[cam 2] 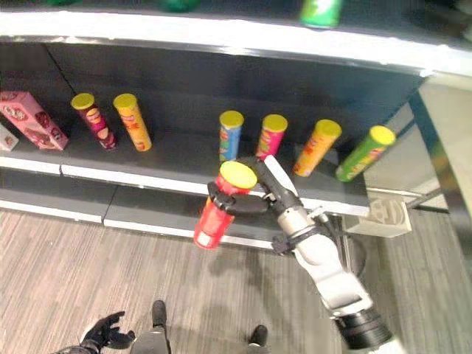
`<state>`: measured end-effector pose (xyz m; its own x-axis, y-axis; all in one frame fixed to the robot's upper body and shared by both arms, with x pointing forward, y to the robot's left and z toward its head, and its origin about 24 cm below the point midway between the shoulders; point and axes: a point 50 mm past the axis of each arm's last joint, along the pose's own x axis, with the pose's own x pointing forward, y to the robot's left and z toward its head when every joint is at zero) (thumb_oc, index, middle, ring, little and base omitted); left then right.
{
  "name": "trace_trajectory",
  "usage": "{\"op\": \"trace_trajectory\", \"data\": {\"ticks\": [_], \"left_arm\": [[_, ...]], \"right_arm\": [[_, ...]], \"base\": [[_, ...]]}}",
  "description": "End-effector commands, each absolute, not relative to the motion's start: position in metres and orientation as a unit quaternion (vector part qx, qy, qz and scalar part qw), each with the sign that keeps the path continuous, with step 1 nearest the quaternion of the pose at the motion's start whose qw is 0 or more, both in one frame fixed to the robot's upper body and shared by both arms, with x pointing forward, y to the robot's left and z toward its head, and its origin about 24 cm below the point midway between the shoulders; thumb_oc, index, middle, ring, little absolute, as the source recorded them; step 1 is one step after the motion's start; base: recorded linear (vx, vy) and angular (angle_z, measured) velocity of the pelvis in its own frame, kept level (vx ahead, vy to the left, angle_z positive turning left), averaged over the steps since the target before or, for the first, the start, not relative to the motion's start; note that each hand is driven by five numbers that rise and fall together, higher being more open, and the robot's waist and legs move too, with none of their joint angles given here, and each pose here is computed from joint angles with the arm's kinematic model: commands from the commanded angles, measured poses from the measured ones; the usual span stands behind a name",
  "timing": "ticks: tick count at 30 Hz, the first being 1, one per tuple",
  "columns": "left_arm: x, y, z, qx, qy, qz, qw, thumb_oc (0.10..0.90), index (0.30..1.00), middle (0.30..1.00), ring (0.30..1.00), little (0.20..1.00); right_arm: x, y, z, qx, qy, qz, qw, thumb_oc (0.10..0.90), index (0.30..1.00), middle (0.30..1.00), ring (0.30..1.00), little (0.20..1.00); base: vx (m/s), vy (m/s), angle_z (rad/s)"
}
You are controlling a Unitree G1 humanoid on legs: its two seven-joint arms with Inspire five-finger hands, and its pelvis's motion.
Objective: Put the goods on the table back onto the shelves and tidy them up.
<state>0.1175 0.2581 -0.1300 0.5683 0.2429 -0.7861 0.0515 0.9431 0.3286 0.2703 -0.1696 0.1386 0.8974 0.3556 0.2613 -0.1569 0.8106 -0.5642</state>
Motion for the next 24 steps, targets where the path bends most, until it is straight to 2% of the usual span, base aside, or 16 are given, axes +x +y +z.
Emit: {"op": "trace_trajectory", "data": {"ticks": [1, 7, 15, 24], "left_arm": [[0.108, 0.271, -0.125, 0.206, 0.457, 0.052, 0.864, 0.8, 0.9, 0.9, 0.9, 0.9], [0.1, 0.29, -0.123, 0.221, 0.469, 0.084, 0.851, 0.8, 0.9, 0.9, 0.9, 0.9], [0.107, 0.276, -0.123, 0.191, 0.451, 0.088, 0.867, 0.8, 0.9, 0.9, 0.9, 0.9], [0.116, 0.263, -0.12, 0.179, 0.427, 0.081, 0.882, 0.8, 0.9, 0.9, 0.9, 0.9]], "right_arm": [[0.268, -0.156, 0.201, -0.294, -0.334, 0.13, 0.886, 0.4, 0.3, 0.3, 0.3, 0.3], [0.271, -0.144, 0.204, -0.311, -0.352, 0.117, 0.875, 0.4, 0.3, 0.3, 0.3, 0.3], [0.286, -0.136, 0.21, -0.345, -0.366, 0.083, 0.86, 0.4, 0.3, 0.3, 0.3, 0.3], [0.31, -0.136, 0.225, -0.383, -0.395, -0.036, 0.834, 0.4, 0.3, 0.3, 0.3, 0.3]], "base": [[0.07, 0.365, 0.27], [0.06, 0.205, -0.16], [0.06, -0.088, 0.3], [0.0, -0.069, 0.26]]}}
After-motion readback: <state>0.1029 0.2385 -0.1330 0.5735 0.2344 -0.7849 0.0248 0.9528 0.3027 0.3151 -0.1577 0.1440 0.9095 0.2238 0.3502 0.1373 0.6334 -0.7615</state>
